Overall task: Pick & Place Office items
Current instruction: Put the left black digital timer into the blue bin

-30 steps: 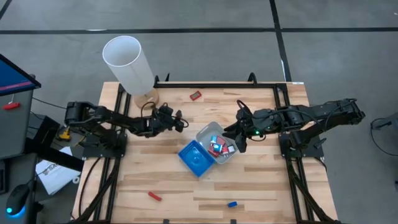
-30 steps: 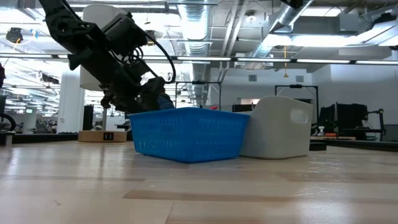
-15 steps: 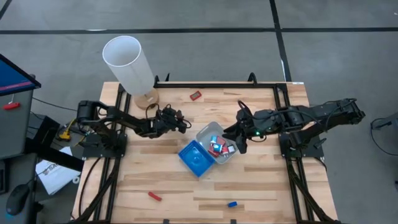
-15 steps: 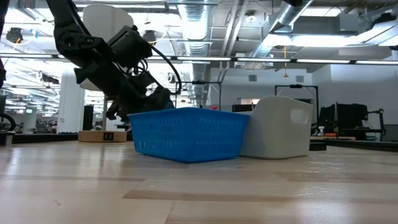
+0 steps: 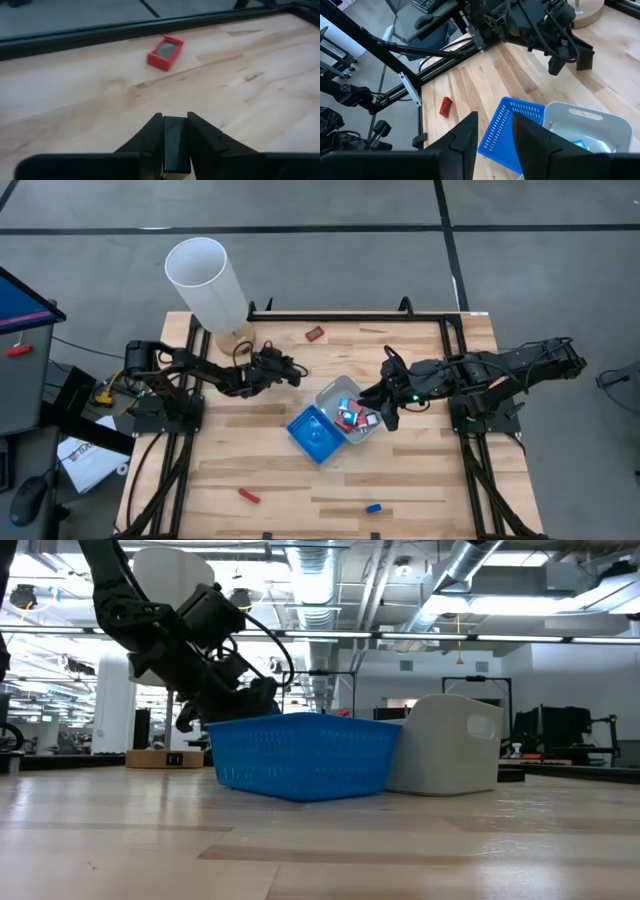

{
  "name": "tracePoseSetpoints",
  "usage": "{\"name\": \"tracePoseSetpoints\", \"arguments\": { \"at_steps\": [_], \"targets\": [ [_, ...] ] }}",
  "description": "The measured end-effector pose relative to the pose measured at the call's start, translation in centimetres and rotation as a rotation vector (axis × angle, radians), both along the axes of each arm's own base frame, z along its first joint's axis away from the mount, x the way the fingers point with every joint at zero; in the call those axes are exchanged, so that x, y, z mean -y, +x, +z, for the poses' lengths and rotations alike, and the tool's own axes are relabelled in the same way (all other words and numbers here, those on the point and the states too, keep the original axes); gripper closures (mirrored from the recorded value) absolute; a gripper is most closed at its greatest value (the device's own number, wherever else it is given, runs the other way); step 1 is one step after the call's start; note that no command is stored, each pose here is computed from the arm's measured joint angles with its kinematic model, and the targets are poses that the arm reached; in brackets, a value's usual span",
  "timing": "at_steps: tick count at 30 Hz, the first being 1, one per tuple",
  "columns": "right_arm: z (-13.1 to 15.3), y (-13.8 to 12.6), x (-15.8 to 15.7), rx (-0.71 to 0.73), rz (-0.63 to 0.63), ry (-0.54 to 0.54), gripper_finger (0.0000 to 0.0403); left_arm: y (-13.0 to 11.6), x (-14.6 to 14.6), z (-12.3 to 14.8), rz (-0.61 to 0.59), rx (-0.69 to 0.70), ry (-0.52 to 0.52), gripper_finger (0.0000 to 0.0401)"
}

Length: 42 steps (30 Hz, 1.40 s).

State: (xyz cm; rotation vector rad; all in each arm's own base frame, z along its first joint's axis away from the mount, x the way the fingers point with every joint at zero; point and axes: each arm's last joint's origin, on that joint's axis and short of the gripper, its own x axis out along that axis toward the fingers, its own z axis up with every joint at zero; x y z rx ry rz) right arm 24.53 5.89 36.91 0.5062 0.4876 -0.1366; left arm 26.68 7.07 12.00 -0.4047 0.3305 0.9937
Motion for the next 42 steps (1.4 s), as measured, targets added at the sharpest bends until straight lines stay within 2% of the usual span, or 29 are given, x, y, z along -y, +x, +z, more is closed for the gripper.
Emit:
{"name": "tracePoseSetpoints", "arguments": {
  "at_steps": [6, 11, 16, 20, 24, 30, 39, 42],
  "targets": [
    [0.0, 0.0, -0.1, 0.005, 0.003, 0.001, 0.0291, 0.1, 0.6, 1.1, -0.038, 0.075, -0.038, 0.0347],
    [0.1, -0.1, -0.5, 0.006, 0.015, 0.007, 0.0291, -0.2, 1.9, 3.9, -0.102, 0.179, -0.034, 0.0344],
    [0.1, -0.2, -1.0, 0.018, 0.002, -0.011, 0.0291, -1.2, 4.8, 7.5, -0.254, 0.272, -0.039, 0.0345],
    [0.2, -0.3, -1.1, 0.028, -0.017, -0.024, 0.0291, -2.6, 7.9, 8.8, -0.406, 0.222, -0.045, 0.0345],
    [0.3, -0.3, -1.3, 0.046, -0.034, -0.033, 0.0291, -3.7, 10.6, 9.0, -0.499, 0.177, -0.053, 0.0345],
    [0.3, -0.3, -1.3, 0.049, -0.038, -0.035, 0.0291, -3.7, 13.3, 7.8, -0.595, 0.139, -0.083, 0.0345],
    [0.6, -0.2, -1.3, 0.076, -0.048, -0.03, 0.0291, -1.2, 14.4, 6.0, -0.629, 0.234, -0.099, 0.0345],
    [0.6, -0.2, -1.5, 0.078, -0.047, -0.033, 0.0291, 0.0, 14.6, 5.7, -0.634, 0.211, -0.094, 0.0345]
  ]
}}
